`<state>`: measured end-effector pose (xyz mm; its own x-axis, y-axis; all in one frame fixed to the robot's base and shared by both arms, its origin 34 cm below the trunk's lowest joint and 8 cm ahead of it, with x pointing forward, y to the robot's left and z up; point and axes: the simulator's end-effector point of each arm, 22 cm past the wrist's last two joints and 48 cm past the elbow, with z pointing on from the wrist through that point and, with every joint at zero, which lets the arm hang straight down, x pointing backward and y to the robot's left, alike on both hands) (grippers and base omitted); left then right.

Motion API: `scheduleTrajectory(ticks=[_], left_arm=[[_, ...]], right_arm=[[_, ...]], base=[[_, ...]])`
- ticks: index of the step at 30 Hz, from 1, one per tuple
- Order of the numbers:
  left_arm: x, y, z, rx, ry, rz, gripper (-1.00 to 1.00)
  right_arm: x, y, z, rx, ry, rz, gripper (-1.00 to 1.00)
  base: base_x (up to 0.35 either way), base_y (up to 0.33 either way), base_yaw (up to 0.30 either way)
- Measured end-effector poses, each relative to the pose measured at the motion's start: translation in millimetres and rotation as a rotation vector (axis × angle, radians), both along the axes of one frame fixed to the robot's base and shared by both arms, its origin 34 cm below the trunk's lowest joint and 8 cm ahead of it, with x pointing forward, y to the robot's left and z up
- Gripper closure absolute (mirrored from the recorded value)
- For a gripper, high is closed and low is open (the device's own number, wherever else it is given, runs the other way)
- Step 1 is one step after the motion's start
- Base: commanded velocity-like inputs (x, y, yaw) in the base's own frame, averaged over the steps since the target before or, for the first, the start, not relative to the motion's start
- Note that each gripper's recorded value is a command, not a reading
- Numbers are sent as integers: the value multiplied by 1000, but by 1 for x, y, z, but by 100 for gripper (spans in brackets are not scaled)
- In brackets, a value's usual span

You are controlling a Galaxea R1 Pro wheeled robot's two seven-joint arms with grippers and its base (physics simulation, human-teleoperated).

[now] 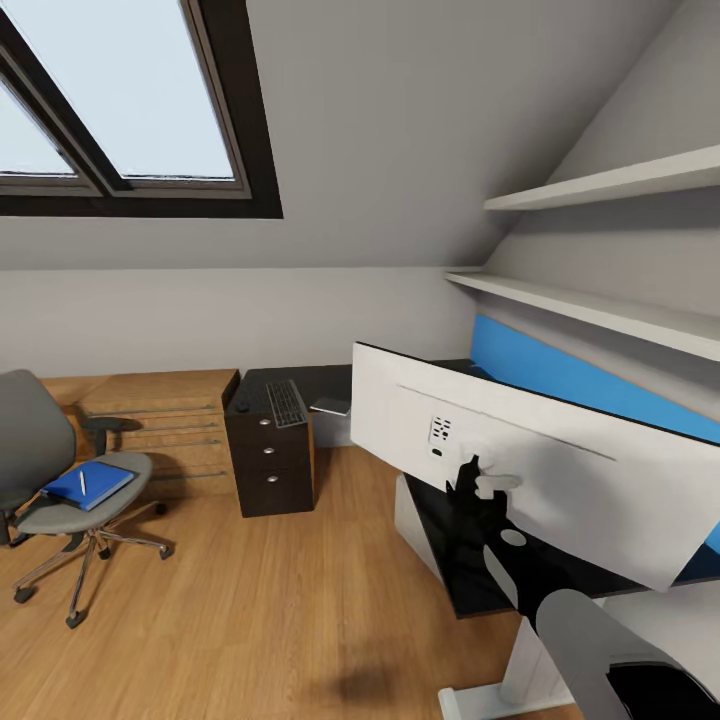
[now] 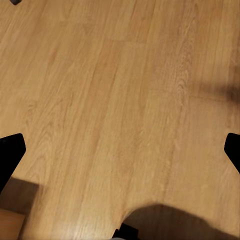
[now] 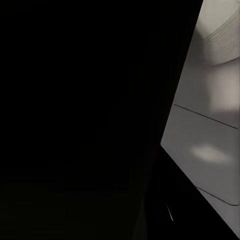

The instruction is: In the bedroom, organize the workspace by keeping the computer under the desk, ensuring the monitor is on the desk, placing the keyboard on the desk next to the monitor, placing the mouse on the desk next to the keyboard, moving the folder from the swivel chair onto the desk next to the mouse, stacking the notebook on top of the folder with the pen on top of the notebook, and positioning the swivel chair next to the desk.

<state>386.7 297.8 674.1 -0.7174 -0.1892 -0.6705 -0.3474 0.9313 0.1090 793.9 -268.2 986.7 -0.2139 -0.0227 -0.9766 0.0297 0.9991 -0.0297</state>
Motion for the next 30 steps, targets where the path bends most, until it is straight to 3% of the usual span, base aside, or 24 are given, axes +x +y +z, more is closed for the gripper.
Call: scheduleTrajectory(ticks=[2,3,25,30], left_arm=[[0,0,0,0,0,0,-100],[0,0,0,0,0,0,-100],[0,1,0,1,-1,0,-100],[0,1,0,0,0,0,-100]], right_arm=[[0,0,0,1,0,0,100],[0,0,0,0,0,0,-100],[0,0,2,2,-4,-1,-100],[1,1,1,3,-3,-1,-100]], base=[[0,0,0],[0,0,0],[-1,0,0],[-194,0,0]])
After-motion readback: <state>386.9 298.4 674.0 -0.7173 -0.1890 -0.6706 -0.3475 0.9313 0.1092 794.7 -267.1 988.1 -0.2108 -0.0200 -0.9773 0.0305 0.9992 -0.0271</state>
